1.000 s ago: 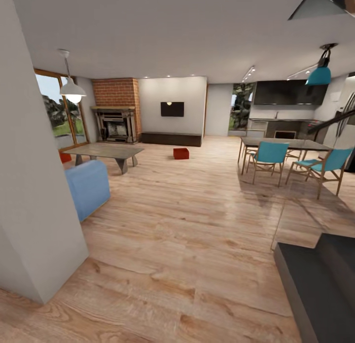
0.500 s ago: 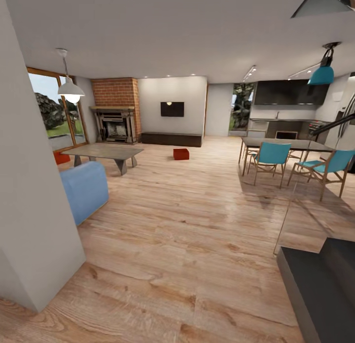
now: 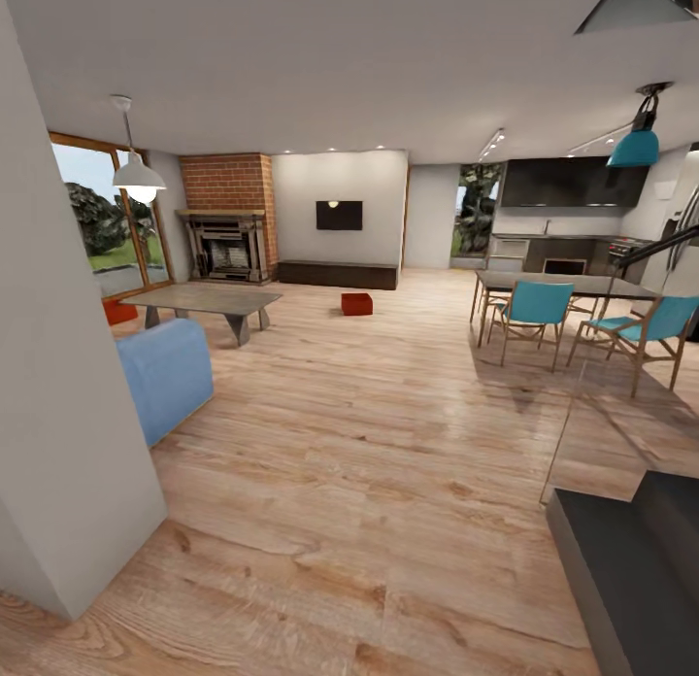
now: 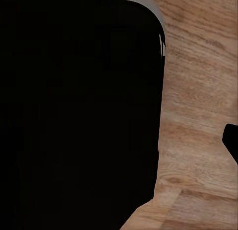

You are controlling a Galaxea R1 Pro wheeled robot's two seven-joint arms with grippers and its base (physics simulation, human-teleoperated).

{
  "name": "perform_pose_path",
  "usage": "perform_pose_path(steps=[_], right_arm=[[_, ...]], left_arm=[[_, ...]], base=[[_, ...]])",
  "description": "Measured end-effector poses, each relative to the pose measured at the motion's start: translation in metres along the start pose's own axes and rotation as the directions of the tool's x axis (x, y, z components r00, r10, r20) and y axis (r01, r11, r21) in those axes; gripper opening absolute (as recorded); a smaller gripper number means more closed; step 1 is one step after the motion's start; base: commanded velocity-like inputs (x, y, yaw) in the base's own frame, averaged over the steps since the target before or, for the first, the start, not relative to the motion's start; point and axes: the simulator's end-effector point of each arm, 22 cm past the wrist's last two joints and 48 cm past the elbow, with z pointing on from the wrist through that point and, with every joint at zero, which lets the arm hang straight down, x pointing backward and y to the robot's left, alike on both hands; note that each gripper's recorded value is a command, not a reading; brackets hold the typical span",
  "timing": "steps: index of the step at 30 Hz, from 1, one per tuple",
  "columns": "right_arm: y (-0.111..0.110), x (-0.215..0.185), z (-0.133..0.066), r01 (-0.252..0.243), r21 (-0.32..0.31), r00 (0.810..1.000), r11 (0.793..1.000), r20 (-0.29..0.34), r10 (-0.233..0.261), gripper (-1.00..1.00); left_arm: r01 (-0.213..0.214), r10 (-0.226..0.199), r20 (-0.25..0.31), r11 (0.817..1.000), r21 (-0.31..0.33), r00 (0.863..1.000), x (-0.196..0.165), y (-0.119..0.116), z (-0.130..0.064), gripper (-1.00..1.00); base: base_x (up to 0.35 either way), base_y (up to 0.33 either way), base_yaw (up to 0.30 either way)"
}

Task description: Move the two storage containers from the living room to the garage. In the garage, place one container on the floor and stack the other container on top of it (either order is fine).

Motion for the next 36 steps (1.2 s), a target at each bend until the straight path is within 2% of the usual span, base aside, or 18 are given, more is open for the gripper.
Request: perform_pose_path(steps=[9, 36], right_arm=[[0.0, 0.0001, -0.0001, 0.0, 0.0, 1.0, 1.0, 0.0, 0.0, 1.0], [0.0, 0.0, -0.0001, 0.0, 0.0, 1.0, 1.0, 0.0, 0.0, 1.0]], left_arm=[[-0.001, 0.001, -0.007, 1.0, 0.0, 1.0, 0.0018, 0.0001, -0.0002, 1.0], [-0.001, 0.001, -0.009, 1.0, -0.001, 1.0, 0.0023, 0.0003, -0.0002, 1.0]], base=[[0.239, 0.0, 0.0], [0.34, 0.0, 0.0]])
